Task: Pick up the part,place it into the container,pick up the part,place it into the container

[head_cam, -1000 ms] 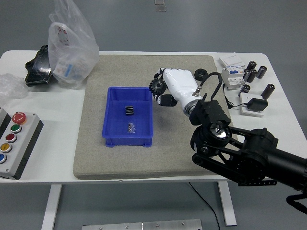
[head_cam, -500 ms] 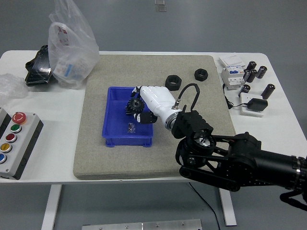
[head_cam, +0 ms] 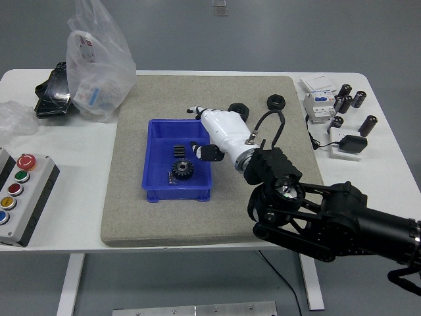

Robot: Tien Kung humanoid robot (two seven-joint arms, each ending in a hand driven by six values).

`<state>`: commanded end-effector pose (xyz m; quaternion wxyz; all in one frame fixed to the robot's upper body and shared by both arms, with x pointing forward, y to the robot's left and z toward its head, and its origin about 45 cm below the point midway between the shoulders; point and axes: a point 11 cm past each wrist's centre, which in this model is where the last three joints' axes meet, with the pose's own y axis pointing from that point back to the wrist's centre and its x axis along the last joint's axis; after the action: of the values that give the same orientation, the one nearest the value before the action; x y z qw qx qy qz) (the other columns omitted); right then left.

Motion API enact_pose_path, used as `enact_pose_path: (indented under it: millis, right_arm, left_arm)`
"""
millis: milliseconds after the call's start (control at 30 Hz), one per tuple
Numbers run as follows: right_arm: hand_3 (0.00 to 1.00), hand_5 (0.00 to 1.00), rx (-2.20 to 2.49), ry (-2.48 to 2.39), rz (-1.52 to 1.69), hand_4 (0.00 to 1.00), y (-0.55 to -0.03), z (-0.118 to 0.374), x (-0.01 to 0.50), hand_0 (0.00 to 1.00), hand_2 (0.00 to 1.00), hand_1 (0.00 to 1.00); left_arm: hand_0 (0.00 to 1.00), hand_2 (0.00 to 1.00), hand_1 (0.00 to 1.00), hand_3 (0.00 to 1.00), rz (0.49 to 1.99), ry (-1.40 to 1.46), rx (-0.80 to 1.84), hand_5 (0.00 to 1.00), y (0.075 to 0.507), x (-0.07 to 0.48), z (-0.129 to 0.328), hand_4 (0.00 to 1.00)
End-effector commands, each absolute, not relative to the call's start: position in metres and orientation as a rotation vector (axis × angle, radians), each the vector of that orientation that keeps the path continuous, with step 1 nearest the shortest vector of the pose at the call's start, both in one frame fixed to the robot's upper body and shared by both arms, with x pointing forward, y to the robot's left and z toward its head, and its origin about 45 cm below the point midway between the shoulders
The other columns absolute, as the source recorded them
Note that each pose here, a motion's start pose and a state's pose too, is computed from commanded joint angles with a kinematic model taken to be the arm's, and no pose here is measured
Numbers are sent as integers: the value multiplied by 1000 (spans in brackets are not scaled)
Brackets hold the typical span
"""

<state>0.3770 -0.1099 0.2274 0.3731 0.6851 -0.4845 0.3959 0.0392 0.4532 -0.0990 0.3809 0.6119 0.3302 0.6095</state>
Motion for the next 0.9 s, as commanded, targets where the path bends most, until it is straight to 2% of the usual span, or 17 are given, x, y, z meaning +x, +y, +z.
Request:
enact_pose_path:
  millis: [67,100,267,300,433,467,667,700,867,900]
  right_arm:
    - [822,95,1771,-1353,933,672,-130,227,382,497,754,718]
    - [750,104,1775,-1410,892,668,-141,226,385,497,719,688]
    - [750,104,1782,-1710,676,668,-194,214,389,497,719,688]
    - [720,114,1778,-1761,635,674,-203,210,388,531,709,686]
    - [720,114,1830,-1923,426,674,-226,189,379,531,709,686]
    - [712,315,1838,-1958,380,709,-231,184,376,705,729,710]
    - [712,315,1889,-2125,168,709,-274,162,358,705,729,710]
    - [698,383,1902,-2151,136,716,-282,158,354,761,726,717]
    - [698,383,1977,-2302,-12,716,-309,148,332,761,726,717]
    - [691,503,1988,-2344,-46,737,-314,146,327,759,721,718]
  left_arm:
    - [622,537,538,619,1555,846,1562,388,452,38,-100,698]
    - [623,536,538,618,1555,849,1562,390,452,37,-100,698]
    - [623,536,538,618,1555,859,1568,390,451,32,-101,698]
    - [622,537,538,619,1556,860,1568,387,451,32,-101,696]
    - [622,537,538,619,1558,857,1559,387,450,33,-101,696]
    - [623,537,538,619,1559,857,1557,384,449,33,-101,695]
    - [623,537,538,619,1559,850,1553,384,450,33,-101,695]
    - [623,537,538,619,1559,848,1554,382,450,33,-101,696]
    - [623,537,538,619,1561,840,1552,382,452,33,-100,696]
    - [622,538,538,620,1561,838,1551,378,452,33,-100,694]
